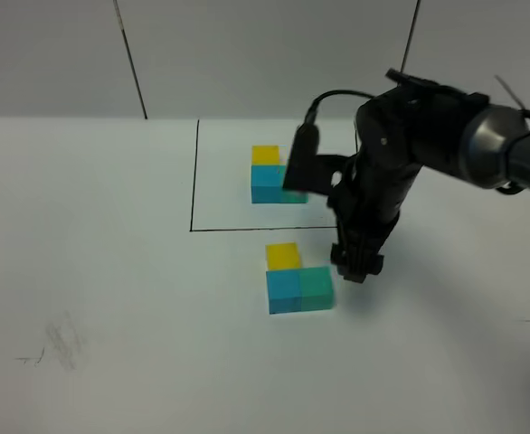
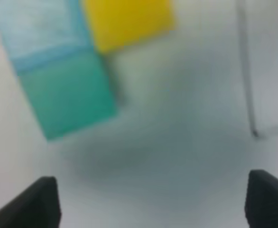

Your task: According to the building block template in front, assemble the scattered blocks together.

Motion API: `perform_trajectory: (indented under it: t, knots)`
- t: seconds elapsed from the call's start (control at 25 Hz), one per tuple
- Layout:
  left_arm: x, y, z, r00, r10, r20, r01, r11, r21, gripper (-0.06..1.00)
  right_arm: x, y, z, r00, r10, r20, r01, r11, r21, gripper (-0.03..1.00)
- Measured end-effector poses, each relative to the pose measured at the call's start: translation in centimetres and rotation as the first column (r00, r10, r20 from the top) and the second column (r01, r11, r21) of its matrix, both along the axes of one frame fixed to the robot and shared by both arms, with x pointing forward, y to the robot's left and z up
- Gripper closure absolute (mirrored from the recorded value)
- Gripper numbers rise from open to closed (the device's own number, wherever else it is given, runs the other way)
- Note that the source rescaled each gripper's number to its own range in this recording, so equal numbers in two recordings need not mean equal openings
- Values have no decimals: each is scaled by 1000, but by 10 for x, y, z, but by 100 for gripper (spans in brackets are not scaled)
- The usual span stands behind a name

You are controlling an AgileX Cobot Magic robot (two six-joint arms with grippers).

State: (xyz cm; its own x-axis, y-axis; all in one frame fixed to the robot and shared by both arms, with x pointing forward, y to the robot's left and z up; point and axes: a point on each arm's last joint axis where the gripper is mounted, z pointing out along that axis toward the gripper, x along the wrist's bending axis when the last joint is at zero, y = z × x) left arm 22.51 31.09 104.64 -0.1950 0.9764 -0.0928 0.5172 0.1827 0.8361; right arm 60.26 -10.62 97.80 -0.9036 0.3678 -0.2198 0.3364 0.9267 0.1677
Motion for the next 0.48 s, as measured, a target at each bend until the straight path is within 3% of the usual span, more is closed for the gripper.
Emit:
perform_trajectory:
  t: [0.16,0.28,0.48]
  knots:
    - [0,0,0,1000,0,0,0,1000,0,45,-5,-52,28,954,-295,44,294,955,41,14]
    - [0,0,0,1000,0,0,0,1000,0,45,-20,-96,43,866,-494,75,488,869,86,8]
    - [0,0,0,1000,0,0,0,1000,0,45,-59,-167,70,685,-715,139,694,699,176,2]
